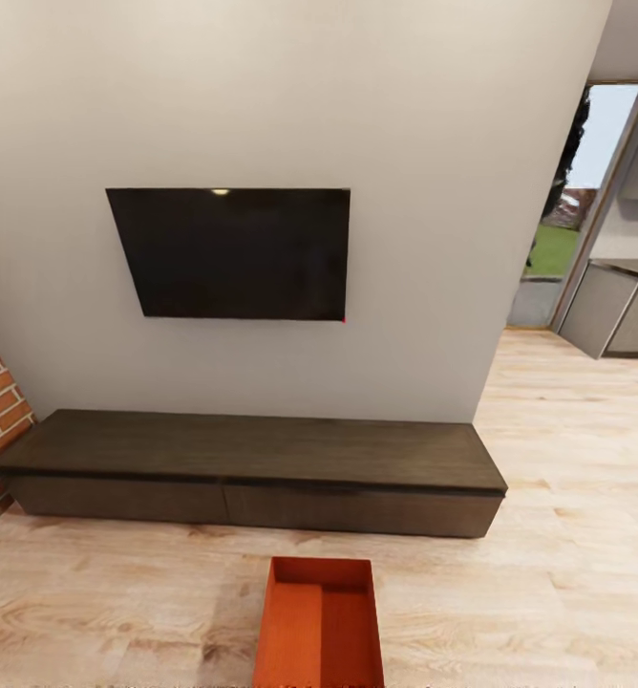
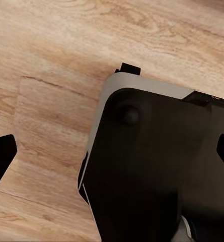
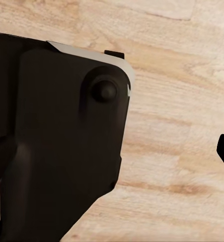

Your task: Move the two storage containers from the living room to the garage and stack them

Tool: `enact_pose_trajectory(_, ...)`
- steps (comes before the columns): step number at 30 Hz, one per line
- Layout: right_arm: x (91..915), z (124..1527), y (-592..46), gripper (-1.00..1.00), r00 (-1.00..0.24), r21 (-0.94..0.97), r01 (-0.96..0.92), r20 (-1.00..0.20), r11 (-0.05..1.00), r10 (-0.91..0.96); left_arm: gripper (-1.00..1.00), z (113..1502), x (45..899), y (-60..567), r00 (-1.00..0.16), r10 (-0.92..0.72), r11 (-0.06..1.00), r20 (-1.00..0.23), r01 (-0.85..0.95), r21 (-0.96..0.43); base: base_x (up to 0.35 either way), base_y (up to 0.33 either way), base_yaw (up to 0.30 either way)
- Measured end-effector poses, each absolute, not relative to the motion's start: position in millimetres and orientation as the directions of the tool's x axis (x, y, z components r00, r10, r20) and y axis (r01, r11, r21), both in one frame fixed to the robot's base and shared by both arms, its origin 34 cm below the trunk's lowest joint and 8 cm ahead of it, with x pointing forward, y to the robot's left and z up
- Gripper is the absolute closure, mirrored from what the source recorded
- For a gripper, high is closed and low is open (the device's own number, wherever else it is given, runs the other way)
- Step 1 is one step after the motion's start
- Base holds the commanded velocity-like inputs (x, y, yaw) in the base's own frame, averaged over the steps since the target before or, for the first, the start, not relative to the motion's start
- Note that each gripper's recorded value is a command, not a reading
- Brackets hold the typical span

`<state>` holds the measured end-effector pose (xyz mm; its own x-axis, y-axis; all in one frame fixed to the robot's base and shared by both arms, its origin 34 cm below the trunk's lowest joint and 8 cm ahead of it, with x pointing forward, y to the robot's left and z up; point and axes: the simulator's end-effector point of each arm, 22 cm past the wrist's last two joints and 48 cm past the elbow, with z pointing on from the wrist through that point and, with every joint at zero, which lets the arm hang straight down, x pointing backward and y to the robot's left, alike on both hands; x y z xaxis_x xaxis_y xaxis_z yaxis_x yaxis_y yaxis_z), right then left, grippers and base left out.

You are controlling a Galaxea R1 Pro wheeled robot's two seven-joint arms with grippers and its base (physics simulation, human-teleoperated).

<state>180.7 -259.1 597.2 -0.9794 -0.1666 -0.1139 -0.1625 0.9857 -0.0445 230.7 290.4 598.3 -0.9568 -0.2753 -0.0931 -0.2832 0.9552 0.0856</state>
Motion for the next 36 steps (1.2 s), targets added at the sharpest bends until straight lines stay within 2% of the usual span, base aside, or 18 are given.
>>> enact_pose_trajectory(36, 158, 594, -259, -1.0, -0.984, -0.035, -0.166, -0.057, 0.986, -0.168, -1.0, 593, 208, 290, -0.961, -0.275, 0.955, -0.038, -0.278, 0.102, 0.0, 0.0, 0.0)
